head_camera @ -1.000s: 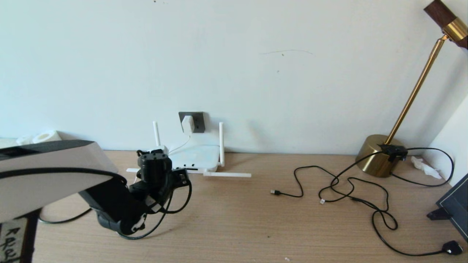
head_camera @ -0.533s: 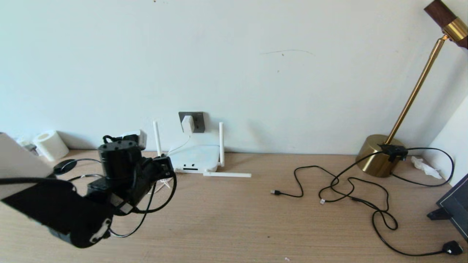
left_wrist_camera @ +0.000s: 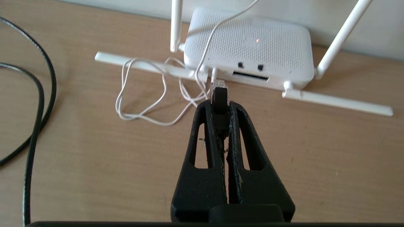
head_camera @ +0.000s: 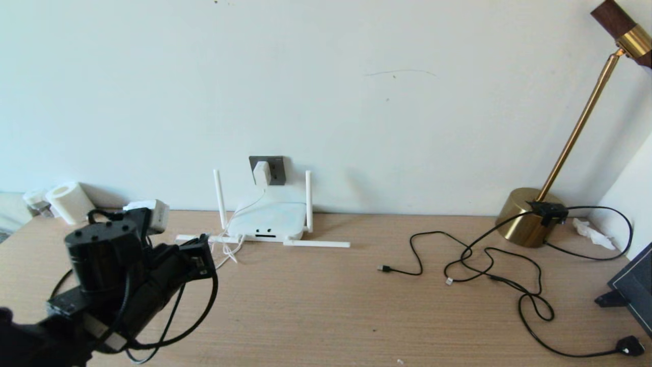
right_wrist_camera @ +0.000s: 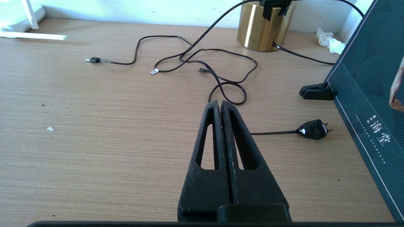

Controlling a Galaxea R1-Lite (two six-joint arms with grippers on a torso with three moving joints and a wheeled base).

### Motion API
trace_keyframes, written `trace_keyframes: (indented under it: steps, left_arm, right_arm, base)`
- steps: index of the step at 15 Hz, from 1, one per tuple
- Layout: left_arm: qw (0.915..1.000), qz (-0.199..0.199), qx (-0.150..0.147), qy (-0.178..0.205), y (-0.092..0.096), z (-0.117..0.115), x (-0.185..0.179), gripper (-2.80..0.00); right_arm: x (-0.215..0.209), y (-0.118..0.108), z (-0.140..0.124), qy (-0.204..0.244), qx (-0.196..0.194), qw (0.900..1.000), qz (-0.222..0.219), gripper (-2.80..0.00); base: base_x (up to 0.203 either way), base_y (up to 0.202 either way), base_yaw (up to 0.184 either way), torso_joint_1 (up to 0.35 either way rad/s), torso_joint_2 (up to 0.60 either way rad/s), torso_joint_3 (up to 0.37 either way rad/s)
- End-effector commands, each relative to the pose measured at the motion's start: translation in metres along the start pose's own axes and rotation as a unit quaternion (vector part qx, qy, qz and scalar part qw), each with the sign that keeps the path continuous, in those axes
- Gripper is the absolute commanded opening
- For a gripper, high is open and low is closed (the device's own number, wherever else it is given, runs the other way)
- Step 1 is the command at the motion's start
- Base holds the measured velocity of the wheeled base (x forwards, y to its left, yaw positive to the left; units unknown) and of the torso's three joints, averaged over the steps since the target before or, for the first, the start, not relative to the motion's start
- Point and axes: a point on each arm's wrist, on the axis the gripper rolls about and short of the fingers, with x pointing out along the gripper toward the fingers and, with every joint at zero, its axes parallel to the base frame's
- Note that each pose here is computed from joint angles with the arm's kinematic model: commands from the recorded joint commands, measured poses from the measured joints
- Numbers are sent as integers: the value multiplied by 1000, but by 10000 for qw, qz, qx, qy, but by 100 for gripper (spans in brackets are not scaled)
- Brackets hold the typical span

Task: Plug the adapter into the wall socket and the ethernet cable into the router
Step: Align cable and router interface

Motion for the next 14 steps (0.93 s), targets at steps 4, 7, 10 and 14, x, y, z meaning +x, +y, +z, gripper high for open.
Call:
trace_keyframes:
  steps: [4,7,10,14]
  left_arm:
    - [9999,20,6,106,3,-7,-6,-280]
    - [9998,-89,48,172,-2,-11,-8,-280]
    - [9995,-161,133,256,-10,-17,-15,-280]
    - [9991,-275,126,290,-18,-20,-19,-280]
  right_arm:
    - [0,0,0,7,-3,10000,4,-280]
    - [0,0,0,7,-3,10000,4,-280]
    - [0,0,0,7,-3,10000,4,-280]
    - [0,0,0,7,-3,10000,4,-280]
  base:
    - [0,0,0,0,0,0]
    - [0,0,0,0,0,0]
    - [0,0,0,0,0,0]
    - [0,0,0,0,0,0]
